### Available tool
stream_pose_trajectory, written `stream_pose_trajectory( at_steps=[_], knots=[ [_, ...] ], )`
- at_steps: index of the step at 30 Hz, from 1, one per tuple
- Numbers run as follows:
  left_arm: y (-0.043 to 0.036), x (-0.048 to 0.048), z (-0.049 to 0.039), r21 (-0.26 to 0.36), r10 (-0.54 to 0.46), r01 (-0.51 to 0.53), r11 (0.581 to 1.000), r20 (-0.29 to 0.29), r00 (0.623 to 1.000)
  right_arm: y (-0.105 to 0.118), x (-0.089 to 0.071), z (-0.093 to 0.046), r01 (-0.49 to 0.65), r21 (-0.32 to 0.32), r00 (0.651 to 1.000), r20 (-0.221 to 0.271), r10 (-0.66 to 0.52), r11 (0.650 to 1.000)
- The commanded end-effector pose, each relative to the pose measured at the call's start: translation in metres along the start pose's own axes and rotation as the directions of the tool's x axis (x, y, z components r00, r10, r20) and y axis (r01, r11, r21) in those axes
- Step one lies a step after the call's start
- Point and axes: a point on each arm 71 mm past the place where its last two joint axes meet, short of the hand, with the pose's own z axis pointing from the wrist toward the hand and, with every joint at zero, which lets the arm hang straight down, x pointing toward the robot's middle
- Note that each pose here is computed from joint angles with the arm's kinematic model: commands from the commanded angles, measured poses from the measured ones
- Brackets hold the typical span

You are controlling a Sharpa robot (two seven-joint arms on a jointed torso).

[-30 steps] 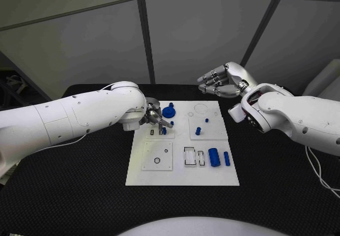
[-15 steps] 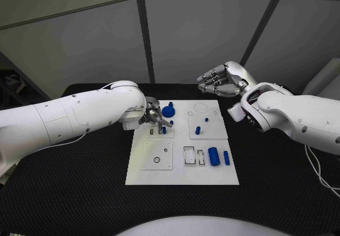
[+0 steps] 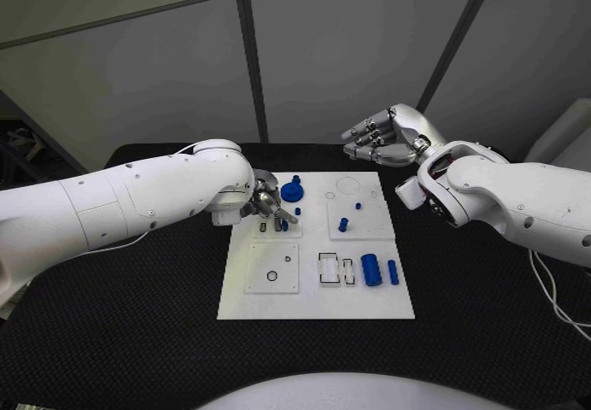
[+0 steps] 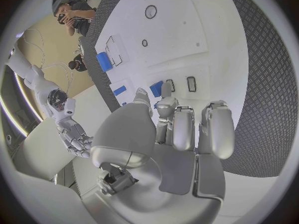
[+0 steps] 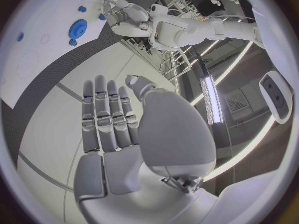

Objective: Assemble the parts on the task board

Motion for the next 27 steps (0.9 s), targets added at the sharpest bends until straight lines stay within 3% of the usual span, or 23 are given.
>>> stream_pose_trajectory(
  at_steps=[1,27],
  knots=[
    [-0.0002,0.0018,0.0002,-0.010,0.024,-0.024,1.000,-0.025,0.999,0.0017,0.0000,0.0005,-0.004,-0.004,1.000,-0.005,0.004,1.000],
    [-0.0026,0.0010,0.0008,-0.003,-0.001,0.001,1.000,0.001,1.000,0.0007,0.0006,0.0014,-0.001,0.002,1.000,-0.013,0.001,1.000]
  ],
)
